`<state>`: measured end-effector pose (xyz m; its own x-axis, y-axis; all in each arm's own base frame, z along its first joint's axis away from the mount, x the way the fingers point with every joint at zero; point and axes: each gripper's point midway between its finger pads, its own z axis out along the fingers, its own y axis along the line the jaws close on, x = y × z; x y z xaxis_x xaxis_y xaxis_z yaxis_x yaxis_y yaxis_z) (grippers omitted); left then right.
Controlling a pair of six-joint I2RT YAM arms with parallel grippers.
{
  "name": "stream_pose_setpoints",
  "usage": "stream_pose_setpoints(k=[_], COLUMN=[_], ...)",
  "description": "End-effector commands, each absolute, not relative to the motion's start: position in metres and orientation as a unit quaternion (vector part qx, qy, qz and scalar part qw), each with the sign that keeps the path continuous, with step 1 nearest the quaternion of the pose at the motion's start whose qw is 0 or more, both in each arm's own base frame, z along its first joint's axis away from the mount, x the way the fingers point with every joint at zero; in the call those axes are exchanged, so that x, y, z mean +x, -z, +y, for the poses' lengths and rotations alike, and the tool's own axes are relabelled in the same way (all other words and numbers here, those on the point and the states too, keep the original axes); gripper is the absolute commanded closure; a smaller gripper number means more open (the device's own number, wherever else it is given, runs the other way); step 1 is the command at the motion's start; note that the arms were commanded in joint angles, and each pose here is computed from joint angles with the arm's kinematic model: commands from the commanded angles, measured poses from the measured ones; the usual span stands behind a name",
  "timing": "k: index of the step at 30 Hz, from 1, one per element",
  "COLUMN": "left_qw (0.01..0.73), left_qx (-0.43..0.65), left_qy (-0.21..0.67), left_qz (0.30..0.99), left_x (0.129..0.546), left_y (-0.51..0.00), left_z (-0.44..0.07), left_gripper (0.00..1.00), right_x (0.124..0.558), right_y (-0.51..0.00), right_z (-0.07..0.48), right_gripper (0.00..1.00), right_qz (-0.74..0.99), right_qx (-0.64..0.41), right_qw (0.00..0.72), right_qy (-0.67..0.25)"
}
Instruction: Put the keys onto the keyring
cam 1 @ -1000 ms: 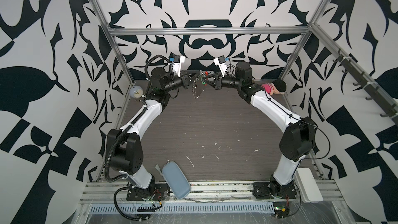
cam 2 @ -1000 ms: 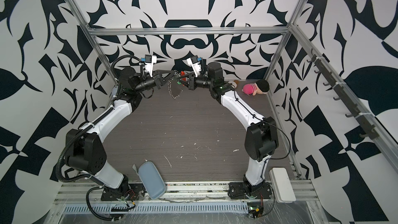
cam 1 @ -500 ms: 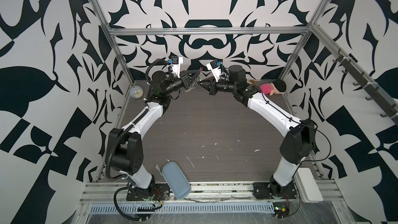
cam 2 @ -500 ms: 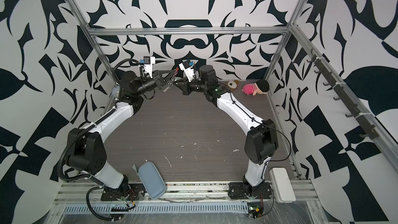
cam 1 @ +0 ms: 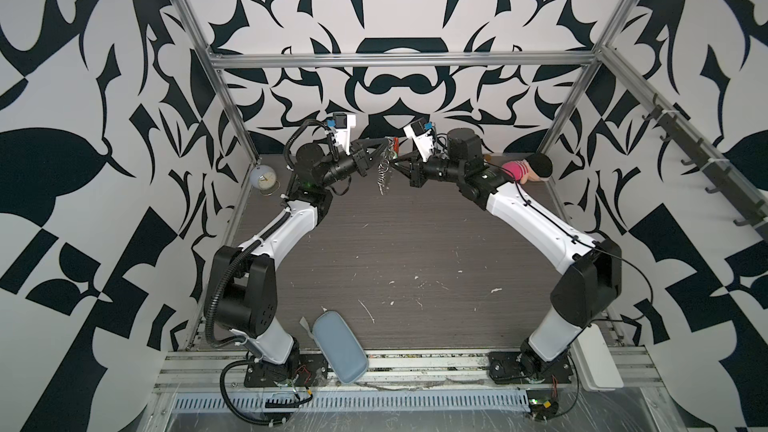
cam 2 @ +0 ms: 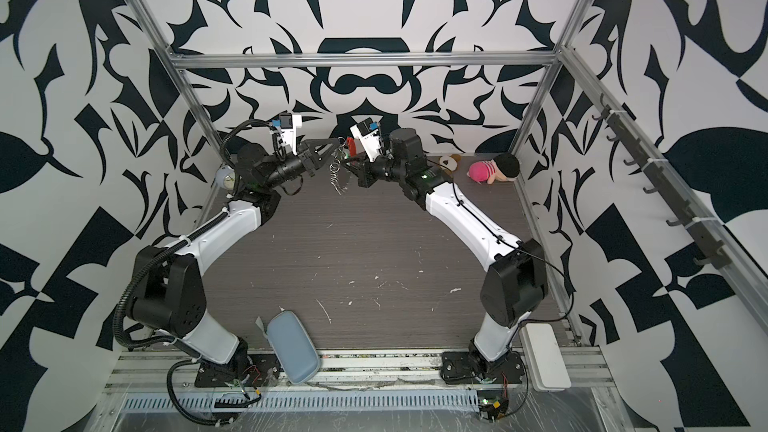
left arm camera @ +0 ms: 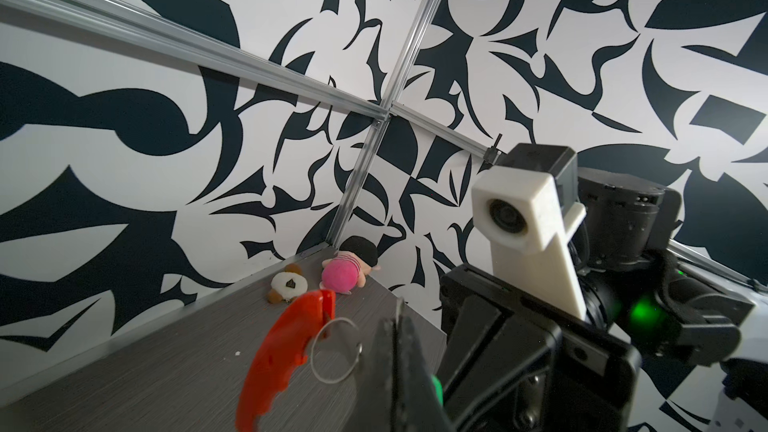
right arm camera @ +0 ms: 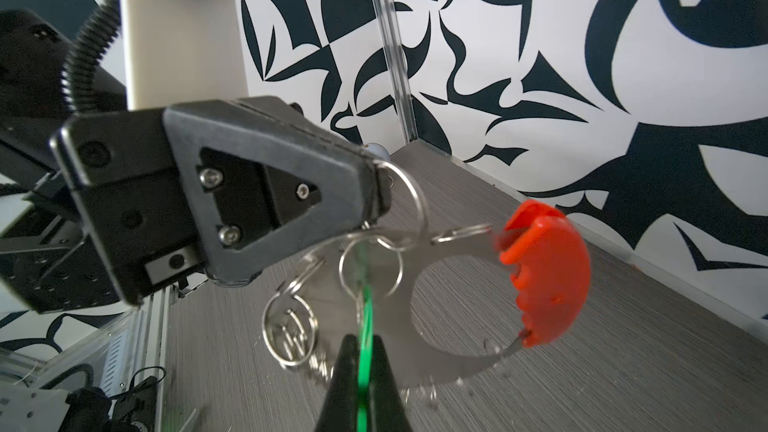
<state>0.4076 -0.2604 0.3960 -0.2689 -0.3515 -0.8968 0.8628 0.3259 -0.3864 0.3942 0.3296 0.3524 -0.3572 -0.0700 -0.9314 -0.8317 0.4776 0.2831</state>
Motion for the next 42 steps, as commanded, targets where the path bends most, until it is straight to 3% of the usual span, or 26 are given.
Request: stream_pose_setpoints(k=[1,10,12,18,24,34,42], left_qw=[0.618,0.617,0.616,0.613,0.602,0.543,0.532], left_qx=[0.234,0.239,0.24,0.242,0.251,0.289,0.293], left_qy=[0.525,0.528,0.529,0.53,0.523,0.438,0.429], left_qz=[0.537,0.533,0.532,0.533,0.548,0.656,0.669], left_x=[0.39,0.387,0.387,0.387,0.388,0.414,0.44], left_y=[-0.432,-0.433,-0.434,-0.435,-0.422,-0.309,-0.232], left_z=[-0.249,-0.248,-0.249,-0.249,-0.252,-0.292,-0.337], left_gripper=[1.0,1.0,1.0,1.0,1.0,1.0,1.0], right_x=[0.385,0.386,0.387,0.388,0.393,0.397,0.382], right_y=[-0.379,-0.379,-0.376,-0.37,-0.362,-0.291,-0.262], right_z=[0.315,0.3,0.301,0.301,0.284,0.201,0.17], right_gripper=[1.0,0.97,0.93,0.68,0.67,0.67,0.67], right_qz=[0.7,0.709,0.713,0.717,0.738,0.819,0.846], right_qx=[-0.309,-0.301,-0.303,-0.3,-0.281,-0.156,-0.132], right_qw=[0.49,0.481,0.474,0.471,0.491,0.499,0.474], right_qy=[-0.418,-0.419,-0.42,-0.416,-0.369,-0.239,-0.205])
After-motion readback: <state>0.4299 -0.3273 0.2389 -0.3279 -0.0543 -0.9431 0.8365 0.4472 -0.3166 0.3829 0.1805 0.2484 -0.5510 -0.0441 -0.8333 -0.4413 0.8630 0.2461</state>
